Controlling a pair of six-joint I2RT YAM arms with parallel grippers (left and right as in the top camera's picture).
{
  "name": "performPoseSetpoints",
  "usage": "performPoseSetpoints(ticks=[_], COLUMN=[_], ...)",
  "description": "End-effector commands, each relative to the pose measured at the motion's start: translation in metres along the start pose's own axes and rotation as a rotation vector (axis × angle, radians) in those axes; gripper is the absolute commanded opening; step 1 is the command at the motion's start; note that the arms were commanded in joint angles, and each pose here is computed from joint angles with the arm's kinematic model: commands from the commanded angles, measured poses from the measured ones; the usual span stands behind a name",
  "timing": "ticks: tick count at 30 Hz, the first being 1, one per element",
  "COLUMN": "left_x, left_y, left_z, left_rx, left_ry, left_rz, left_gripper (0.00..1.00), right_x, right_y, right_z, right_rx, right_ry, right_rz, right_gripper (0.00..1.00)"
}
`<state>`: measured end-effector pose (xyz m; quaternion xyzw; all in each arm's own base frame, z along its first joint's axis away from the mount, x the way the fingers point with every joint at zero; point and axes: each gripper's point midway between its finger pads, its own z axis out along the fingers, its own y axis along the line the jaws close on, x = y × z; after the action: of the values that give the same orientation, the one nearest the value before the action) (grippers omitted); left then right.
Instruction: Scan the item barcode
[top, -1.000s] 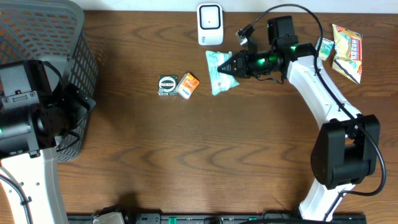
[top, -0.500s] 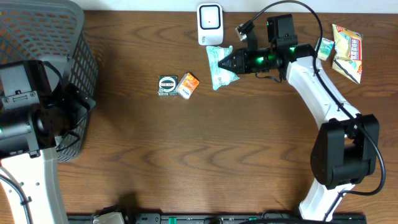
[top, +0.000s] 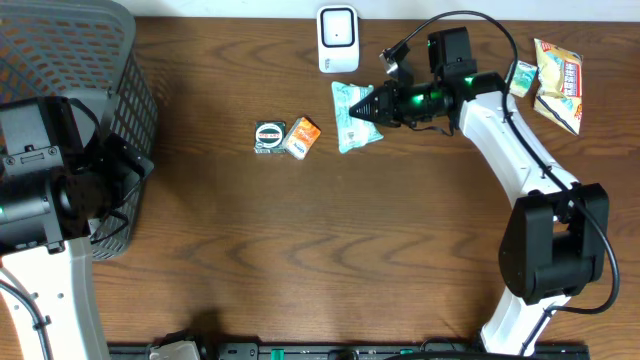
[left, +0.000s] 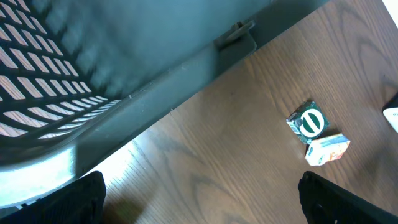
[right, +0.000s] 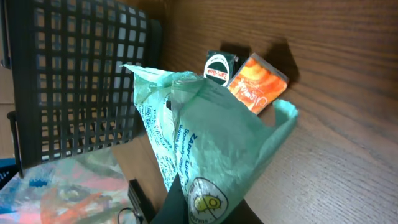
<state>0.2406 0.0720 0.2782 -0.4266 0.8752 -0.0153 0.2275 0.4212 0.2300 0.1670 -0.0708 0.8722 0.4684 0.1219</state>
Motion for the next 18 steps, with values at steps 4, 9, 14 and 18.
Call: performPoseSetpoints(ticks=[4, 9, 14, 18], left_x=[-0.003, -0.003, -0.003, -0.003], left_y=[0.001, 0.001, 0.001, 0.001], left_z=[-0.004, -0.004, -0.004, -0.004], left_rx=[0.001, 0.001, 0.001, 0.001], left_ry=[-0.015, -0.015, -0.015, -0.015], left_rz=[-0.01, -0.01, -0.01, -0.01], left_gripper=[0.98, 0.98, 0.98, 0.98], right_x=[0.009, 0.014, 0.015, 0.016], right_y=[0.012, 0.015, 0.014, 0.016], right_z=[0.011, 0.016, 0.019, 0.021], right_rx=[-0.022, -0.019, -0.004, -0.005], right_ry=[0.032, 0.046, 0.048, 0.053], right_rz=[-0.035, -0.039, -0.042, -0.046], right_gripper=[0.01, 0.01, 0.01, 0.01])
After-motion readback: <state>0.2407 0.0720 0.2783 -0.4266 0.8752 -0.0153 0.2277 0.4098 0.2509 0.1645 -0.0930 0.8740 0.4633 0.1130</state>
